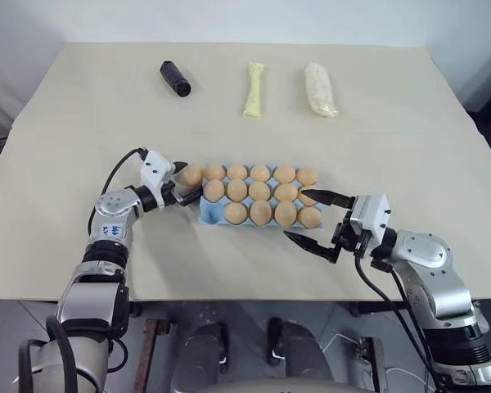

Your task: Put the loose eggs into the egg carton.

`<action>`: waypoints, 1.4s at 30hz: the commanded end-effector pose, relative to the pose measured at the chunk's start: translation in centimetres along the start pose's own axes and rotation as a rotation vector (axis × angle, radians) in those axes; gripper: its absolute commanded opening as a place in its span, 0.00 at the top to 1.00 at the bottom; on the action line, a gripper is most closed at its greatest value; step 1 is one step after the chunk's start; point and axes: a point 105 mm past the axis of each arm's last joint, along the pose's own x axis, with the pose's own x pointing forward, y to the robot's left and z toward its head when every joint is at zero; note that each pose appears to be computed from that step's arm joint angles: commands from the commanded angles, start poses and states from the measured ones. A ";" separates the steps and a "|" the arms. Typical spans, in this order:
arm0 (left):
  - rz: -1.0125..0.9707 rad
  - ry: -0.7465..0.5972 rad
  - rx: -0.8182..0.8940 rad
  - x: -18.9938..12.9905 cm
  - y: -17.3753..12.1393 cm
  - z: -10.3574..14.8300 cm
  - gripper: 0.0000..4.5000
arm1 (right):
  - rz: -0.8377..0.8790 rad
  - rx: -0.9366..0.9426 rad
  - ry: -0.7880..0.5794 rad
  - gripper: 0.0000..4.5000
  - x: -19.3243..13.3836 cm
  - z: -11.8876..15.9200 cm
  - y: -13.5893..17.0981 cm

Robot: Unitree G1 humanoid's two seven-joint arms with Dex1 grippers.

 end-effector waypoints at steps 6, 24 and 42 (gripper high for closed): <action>0.020 -0.050 0.010 0.1 0.4 0.8 0.28 | 0.001 -0.027 -0.025 0.00 0.3 1.0 0.1; -0.293 -0.201 0.095 -4.6 -3.2 5.7 0.56 | 0.001 -0.003 -0.011 0.00 0.0 0.8 0.6; -0.407 -0.137 0.101 -4.5 -6.7 4.0 0.19 | -0.006 0.001 -0.016 0.00 0.2 1.0 0.8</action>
